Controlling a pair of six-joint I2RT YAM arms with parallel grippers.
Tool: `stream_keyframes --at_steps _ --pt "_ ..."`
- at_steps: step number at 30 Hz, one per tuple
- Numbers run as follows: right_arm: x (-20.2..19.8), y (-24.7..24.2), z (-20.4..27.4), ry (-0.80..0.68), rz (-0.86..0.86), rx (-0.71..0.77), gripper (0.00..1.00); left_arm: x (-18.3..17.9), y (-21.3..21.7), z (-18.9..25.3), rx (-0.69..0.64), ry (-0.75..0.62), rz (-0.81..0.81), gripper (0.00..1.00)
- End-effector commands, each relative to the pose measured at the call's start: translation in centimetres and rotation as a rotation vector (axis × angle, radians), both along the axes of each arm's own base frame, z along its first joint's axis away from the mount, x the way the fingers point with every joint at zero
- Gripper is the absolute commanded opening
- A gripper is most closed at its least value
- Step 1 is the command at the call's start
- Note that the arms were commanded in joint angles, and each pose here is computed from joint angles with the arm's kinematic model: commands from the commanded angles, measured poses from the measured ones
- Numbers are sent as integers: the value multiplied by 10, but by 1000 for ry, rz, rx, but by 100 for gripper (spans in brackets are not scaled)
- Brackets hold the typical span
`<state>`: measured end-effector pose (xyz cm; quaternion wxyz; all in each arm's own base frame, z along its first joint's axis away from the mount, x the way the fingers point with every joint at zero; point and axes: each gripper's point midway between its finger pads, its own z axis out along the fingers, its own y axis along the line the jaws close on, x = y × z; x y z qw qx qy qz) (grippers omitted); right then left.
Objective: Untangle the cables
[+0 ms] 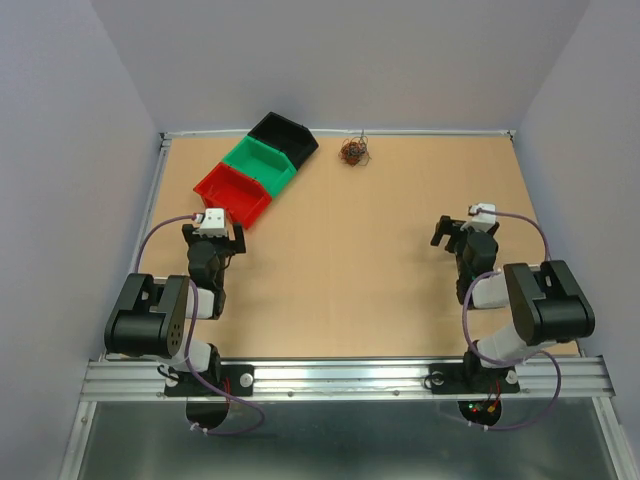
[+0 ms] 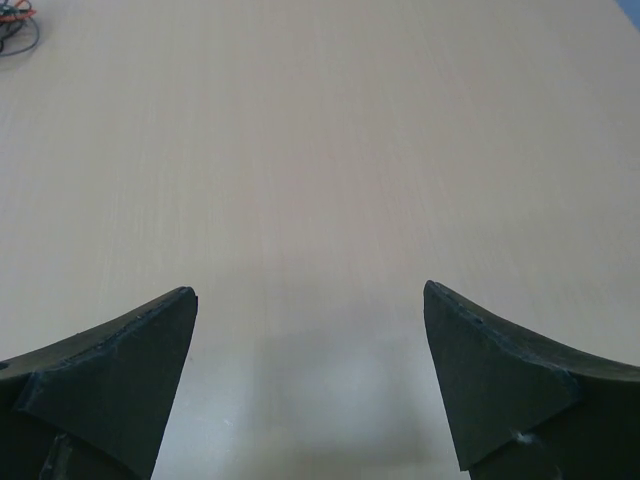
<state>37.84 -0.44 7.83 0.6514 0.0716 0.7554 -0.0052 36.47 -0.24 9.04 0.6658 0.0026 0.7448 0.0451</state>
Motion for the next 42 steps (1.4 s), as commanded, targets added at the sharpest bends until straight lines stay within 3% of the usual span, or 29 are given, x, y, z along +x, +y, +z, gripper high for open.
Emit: stream_keyframes --at_steps 1,2,3,4,6,10,12,13,15,22,24,27,30,38,42 --pt "42 34 53 18 114 -82 100 7 -1 89 -4 -345 -13 99" --pt "52 32 62 24 56 10 100 9 -3 88 -5 -339 -19 99" --pt "55 34 54 75 -55 277 100 10 -3 88 -4 -339 -20 99" --pt "61 38 57 91 -79 372 100 10 -3 89 -3 -339 -21 99" --pt "85 87 75 131 207 373 100 10 -4 89 -3 -341 -24 99" --pt "127 143 67 227 497 493 100 10 -3 88 -3 -338 -24 99" --pt "153 156 81 229 552 527 100 10 -3 89 -3 -339 -22 99" --pt "160 159 53 285 547 546 100 10 -3 89 -4 -339 -22 99" --pt "181 164 48 276 540 558 100 10 -3 89 -8 -339 -22 99" --pt "213 171 38 233 554 602 100 10 -2 88 -7 -336 -18 99" --pt "212 178 57 162 626 714 100 10 -2 88 -9 -338 -18 99" --pt "209 186 64 173 792 931 100 11 -2 88 -8 -338 -18 99" --pt "214 197 66 148 888 1022 100 11 -2 88 -9 -338 -18 99" --pt "268 229 17 216 580 691 100 11 -2 88 -10 -336 -21 99" --pt "292 248 23 187 536 576 100 11 -2 88 -9 -336 -21 99"
